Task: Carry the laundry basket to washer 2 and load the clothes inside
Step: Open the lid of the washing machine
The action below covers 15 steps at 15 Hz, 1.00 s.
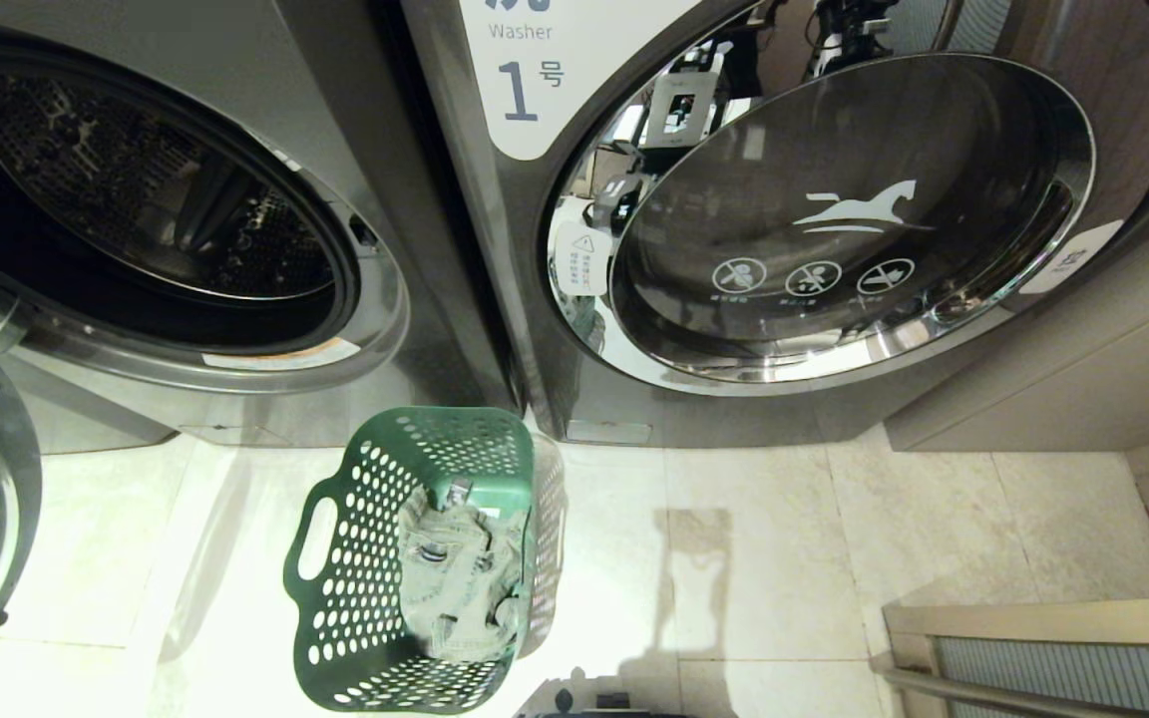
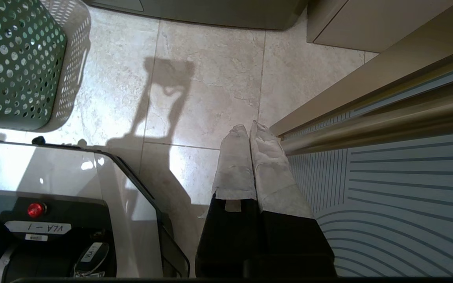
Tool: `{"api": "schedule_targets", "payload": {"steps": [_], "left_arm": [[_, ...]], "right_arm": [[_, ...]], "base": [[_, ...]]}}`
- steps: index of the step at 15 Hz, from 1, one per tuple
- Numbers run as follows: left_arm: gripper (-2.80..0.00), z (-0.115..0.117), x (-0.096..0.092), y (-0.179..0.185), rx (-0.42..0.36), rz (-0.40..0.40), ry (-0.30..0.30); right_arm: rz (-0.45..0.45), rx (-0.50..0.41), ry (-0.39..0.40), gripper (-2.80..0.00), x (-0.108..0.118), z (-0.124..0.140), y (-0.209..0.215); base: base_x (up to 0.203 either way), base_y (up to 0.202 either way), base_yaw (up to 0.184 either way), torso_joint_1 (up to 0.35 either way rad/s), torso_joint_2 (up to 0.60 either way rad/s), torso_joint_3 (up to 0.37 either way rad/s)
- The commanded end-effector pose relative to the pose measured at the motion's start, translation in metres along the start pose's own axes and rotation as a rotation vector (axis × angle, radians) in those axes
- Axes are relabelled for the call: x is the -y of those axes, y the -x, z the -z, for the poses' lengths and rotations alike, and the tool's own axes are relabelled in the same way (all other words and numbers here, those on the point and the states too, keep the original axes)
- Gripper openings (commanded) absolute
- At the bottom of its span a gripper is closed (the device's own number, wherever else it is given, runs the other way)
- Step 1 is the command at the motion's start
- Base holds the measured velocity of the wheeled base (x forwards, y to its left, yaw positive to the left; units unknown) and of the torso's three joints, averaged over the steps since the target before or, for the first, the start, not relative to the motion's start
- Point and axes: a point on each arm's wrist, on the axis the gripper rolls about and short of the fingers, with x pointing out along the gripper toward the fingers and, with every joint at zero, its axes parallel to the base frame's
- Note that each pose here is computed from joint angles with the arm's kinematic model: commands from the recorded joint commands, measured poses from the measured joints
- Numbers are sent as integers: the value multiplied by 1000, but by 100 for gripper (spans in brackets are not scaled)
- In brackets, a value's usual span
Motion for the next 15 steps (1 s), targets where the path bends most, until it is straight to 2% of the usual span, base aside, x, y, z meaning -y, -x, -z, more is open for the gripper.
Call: {"api": "schedule_targets", "payload": {"steps": [1,15], "left_arm": [[-280,0,0,0,-4,0,2],[-280,1,0,0,-5,-3,4]], "right_arm": [[-1,-3,1,-280,0,0,0],[-1,-3,4,-280,0,0,0]], "base": [[0,0,0,0,0,0],[0,0,0,0,0,0]]}}
